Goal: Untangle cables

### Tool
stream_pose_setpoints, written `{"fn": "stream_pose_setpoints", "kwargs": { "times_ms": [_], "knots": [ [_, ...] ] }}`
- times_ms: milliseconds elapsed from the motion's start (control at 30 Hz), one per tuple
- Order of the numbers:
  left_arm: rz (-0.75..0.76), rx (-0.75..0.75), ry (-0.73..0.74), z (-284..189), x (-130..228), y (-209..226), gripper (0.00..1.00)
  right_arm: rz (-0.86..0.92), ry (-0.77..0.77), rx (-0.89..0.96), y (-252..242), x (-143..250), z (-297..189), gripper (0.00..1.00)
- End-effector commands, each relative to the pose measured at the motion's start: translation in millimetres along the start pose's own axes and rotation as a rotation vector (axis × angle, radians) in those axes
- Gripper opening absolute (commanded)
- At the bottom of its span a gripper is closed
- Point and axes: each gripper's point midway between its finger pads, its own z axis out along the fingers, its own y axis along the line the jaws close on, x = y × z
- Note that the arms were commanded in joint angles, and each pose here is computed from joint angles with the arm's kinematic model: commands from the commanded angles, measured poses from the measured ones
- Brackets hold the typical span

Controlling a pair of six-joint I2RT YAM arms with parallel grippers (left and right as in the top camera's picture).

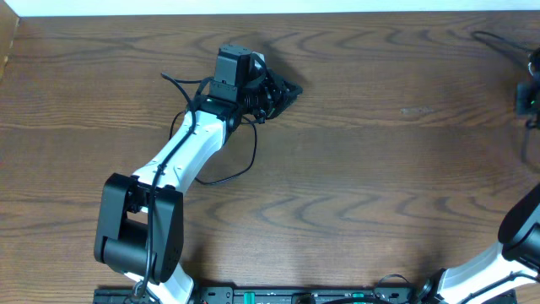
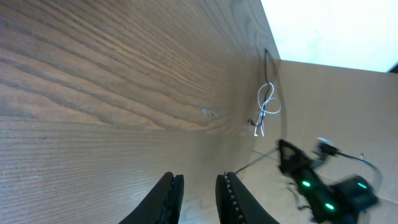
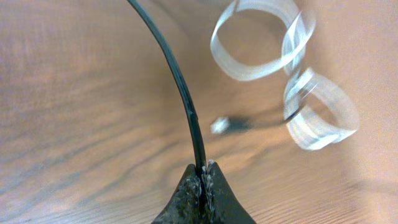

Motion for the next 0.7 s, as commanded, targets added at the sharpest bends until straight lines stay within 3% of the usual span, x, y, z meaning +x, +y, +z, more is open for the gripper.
{"fn": "stream_pose_setpoints", "kwargs": {
  "times_ms": [0, 300, 500, 667],
  "knots": [
    [0.025, -0.009, -0.018, 1.7, -4.6, 0.2, 0.24, -0.308, -0.041, -0.042, 9.4, -9.3, -2.4, 0.01],
    [0.024, -0.01, -0.021, 1.6, -5.0, 0.5, 0.24, -0.649, -0.003, -0.161, 46.0, 24.2, 45.0, 0.01],
    [0.024, -0.011, -0.02, 1.7, -4.8, 0.5, 0.24, -0.661, -0.003, -0.169, 57.0, 33.5, 70.3, 0.01],
    [0.024, -0.011, -0.021, 1.7, -4.8, 0.5, 0.24, -0.656, -0.02, -0.051, 31.9, 20.4, 73.6, 0.01]
  ]
}}
